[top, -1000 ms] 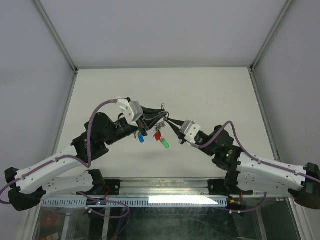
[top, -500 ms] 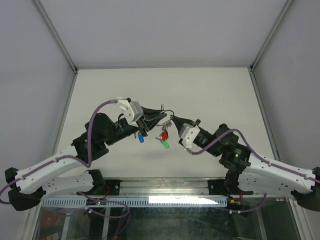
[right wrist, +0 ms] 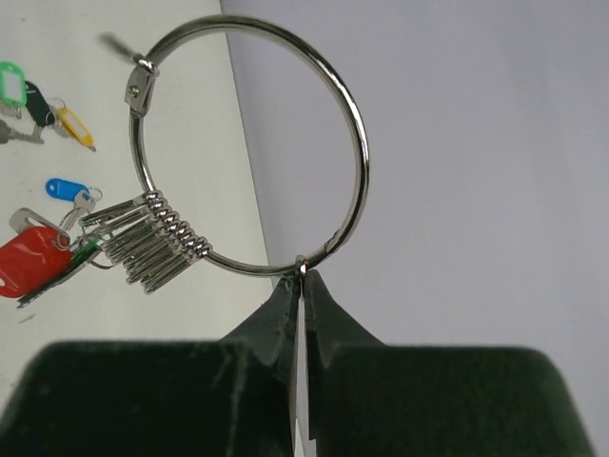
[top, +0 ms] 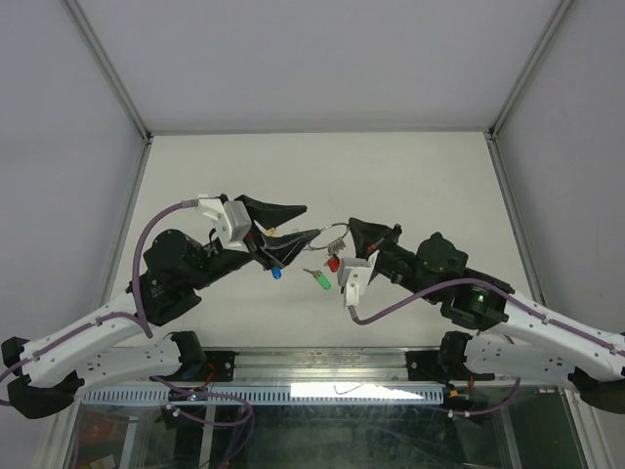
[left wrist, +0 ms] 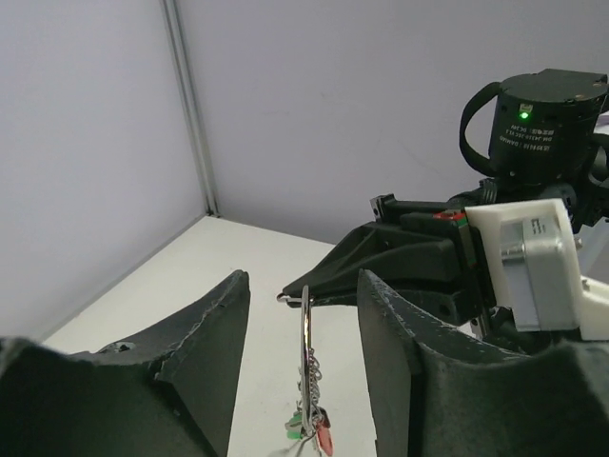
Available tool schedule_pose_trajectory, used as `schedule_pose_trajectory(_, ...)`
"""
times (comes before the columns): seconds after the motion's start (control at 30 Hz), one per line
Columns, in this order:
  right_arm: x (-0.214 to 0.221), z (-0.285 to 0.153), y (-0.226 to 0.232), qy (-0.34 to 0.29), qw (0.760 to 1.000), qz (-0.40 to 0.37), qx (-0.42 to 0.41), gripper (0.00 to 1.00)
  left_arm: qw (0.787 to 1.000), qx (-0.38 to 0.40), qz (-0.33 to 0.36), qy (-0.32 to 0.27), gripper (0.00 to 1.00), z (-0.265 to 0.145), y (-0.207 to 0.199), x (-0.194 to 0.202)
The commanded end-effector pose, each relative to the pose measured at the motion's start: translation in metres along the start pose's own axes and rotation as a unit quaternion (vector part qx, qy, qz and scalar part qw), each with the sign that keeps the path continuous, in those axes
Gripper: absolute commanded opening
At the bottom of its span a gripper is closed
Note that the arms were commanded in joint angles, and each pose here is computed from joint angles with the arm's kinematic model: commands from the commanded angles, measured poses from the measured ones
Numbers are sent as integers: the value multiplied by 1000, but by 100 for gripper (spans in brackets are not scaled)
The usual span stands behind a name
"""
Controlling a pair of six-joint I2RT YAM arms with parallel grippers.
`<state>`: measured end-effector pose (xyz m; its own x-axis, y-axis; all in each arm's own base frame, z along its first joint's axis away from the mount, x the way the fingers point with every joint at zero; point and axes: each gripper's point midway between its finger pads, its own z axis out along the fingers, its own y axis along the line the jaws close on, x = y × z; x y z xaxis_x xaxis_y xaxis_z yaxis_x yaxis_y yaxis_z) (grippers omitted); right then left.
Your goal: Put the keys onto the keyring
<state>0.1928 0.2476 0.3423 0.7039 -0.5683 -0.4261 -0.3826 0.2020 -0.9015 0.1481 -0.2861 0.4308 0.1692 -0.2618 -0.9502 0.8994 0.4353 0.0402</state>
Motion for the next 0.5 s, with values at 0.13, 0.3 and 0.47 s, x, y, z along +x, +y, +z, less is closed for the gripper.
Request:
schedule_pose_trajectory(0.13,-7,-15,-61,40,958,-285,7,0,999,-11,-19,-25,54,3,1,-17)
schedule_pose_trajectory(0.3,-15,-18,-80,47,942,-331,-5,0,1000,-8,-21,7,56,18,1,-3)
schedule_pose_trajectory(0.47,-23,-20,-91,40,937,-346,-10,0,999,6,-20,25,57,35,-3,7)
